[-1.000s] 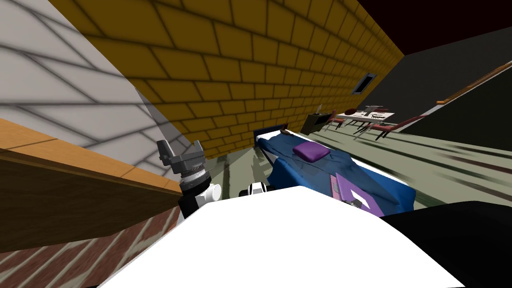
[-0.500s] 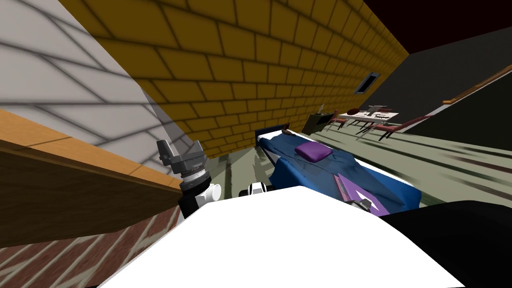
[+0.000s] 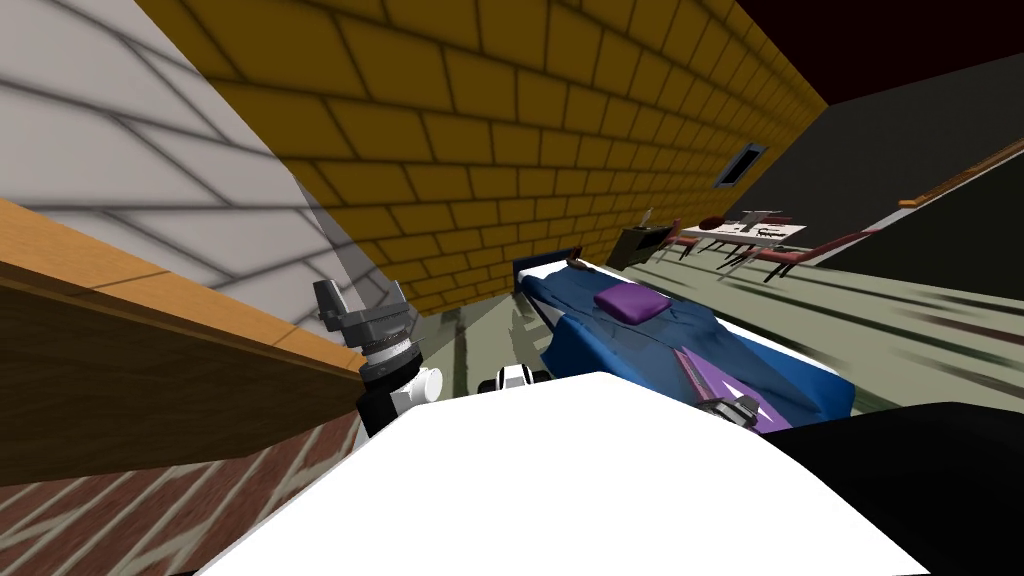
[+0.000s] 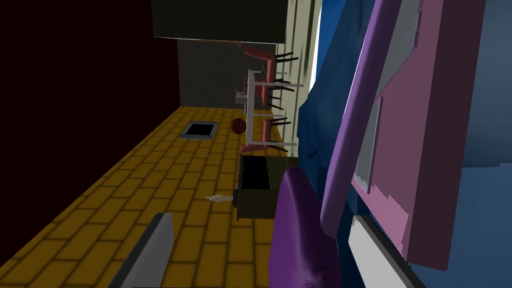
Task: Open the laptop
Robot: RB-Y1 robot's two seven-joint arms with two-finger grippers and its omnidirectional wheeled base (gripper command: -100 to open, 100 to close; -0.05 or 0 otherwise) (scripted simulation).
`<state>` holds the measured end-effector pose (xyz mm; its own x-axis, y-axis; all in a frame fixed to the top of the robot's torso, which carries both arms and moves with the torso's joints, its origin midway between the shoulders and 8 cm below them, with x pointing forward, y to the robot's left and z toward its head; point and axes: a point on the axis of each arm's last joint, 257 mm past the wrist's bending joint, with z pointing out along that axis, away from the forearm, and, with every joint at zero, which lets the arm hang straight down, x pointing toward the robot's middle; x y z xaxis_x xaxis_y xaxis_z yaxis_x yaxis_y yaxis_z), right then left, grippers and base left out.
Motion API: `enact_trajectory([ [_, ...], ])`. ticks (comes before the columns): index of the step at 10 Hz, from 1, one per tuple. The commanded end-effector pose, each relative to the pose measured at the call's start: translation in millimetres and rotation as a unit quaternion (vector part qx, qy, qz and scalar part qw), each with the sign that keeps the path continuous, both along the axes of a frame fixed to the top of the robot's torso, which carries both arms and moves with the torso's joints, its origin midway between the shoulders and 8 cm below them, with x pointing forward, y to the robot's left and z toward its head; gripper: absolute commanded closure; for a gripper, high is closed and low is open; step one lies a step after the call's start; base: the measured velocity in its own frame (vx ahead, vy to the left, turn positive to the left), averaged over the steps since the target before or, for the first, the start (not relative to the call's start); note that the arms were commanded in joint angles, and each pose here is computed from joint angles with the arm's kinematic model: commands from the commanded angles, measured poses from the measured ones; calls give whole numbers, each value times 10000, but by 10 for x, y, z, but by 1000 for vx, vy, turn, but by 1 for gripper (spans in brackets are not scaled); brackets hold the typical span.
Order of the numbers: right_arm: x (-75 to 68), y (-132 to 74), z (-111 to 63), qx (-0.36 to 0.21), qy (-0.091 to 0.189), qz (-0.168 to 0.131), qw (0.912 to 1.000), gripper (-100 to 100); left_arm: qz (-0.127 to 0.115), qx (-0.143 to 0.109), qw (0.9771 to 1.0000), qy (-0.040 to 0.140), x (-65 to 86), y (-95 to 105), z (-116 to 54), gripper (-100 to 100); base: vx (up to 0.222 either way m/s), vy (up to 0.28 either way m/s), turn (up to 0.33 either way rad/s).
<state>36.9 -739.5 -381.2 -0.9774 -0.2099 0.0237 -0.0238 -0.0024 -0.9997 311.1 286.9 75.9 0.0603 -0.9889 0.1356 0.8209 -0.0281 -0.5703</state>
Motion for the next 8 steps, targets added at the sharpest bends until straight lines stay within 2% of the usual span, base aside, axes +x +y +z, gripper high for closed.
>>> enact_trajectory([
  [1,-27,-45,36,5,-5,-16,10000,-100,0,0,10000,0,0,0,0,0,3,20,-6],
  [2,-28,-41,29,11,-18,-17,10000,-100,0,1,10000,0,0,0,0,0,1,7,-2],
  [3,-27,-41,29,12,-10,-16,10000,0,0,1,10000,0,0,0,0,0,0,0,0],
  [8,-34,-22,1,43,-2,-19,10000,0,0,1,10000,0,0,0,0,0,0,0,0],
])
